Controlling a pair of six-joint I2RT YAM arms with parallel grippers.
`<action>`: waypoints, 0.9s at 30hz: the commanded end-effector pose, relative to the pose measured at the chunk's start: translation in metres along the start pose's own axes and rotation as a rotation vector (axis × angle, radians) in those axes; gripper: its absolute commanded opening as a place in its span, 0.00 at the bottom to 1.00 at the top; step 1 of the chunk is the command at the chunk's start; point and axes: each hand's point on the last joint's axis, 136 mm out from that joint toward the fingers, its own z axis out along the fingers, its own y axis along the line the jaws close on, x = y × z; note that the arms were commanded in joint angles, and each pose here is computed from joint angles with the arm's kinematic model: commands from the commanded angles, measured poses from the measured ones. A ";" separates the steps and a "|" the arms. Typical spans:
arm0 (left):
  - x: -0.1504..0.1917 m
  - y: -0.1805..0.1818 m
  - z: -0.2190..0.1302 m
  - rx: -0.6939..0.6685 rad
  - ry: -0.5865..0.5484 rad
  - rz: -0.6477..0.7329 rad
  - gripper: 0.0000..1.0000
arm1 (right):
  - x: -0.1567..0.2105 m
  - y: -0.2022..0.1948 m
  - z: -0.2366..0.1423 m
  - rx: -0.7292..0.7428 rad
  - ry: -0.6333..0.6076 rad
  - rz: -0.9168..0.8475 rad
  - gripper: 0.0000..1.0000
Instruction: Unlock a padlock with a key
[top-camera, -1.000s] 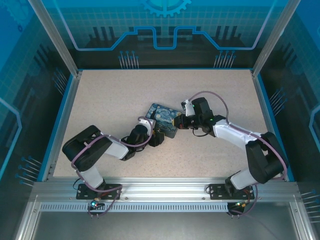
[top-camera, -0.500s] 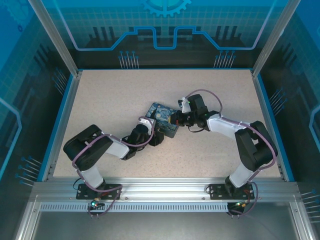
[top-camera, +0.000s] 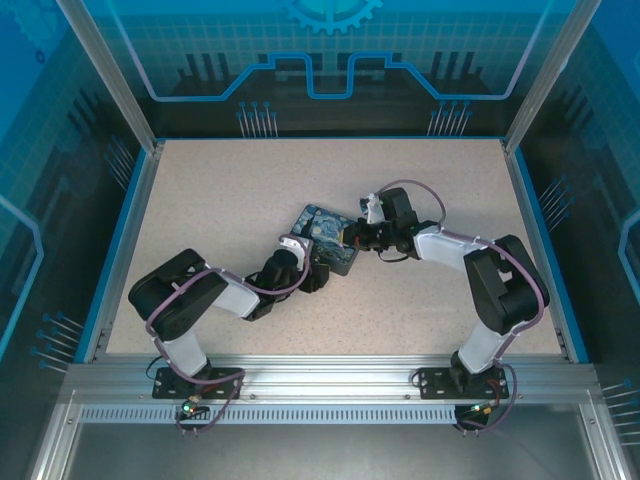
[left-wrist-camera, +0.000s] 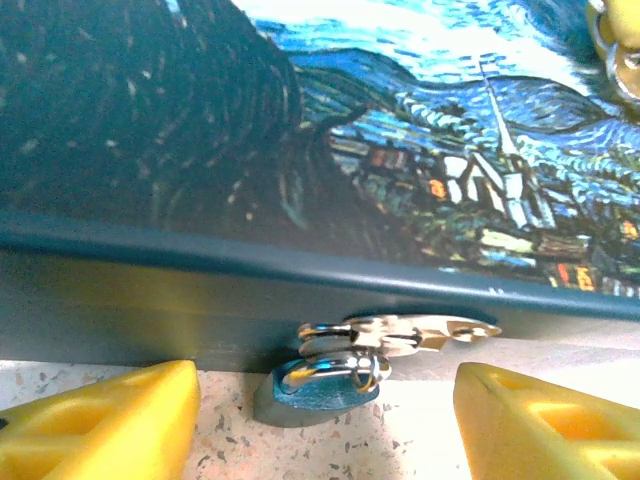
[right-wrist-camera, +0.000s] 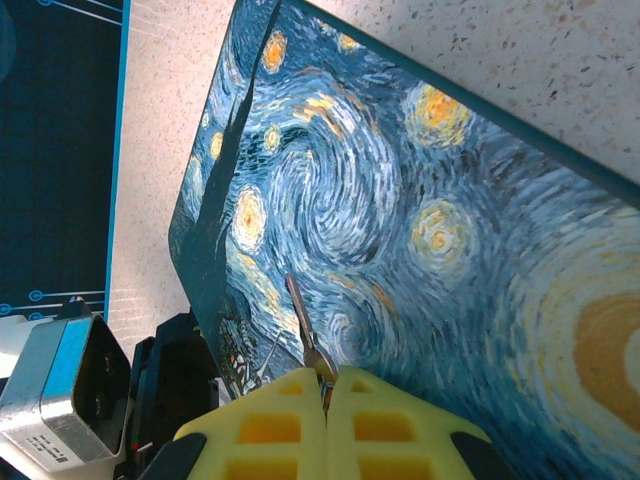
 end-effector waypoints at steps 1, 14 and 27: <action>-0.002 0.010 0.005 -0.063 -0.015 0.031 0.69 | 0.013 -0.021 0.006 0.041 0.043 0.052 0.00; -0.011 0.008 0.009 -0.095 -0.057 0.091 0.47 | 0.014 -0.020 0.004 0.038 0.041 0.035 0.00; -0.023 -0.006 0.001 -0.078 -0.020 0.085 0.36 | 0.000 0.001 -0.012 0.000 -0.034 -0.060 0.00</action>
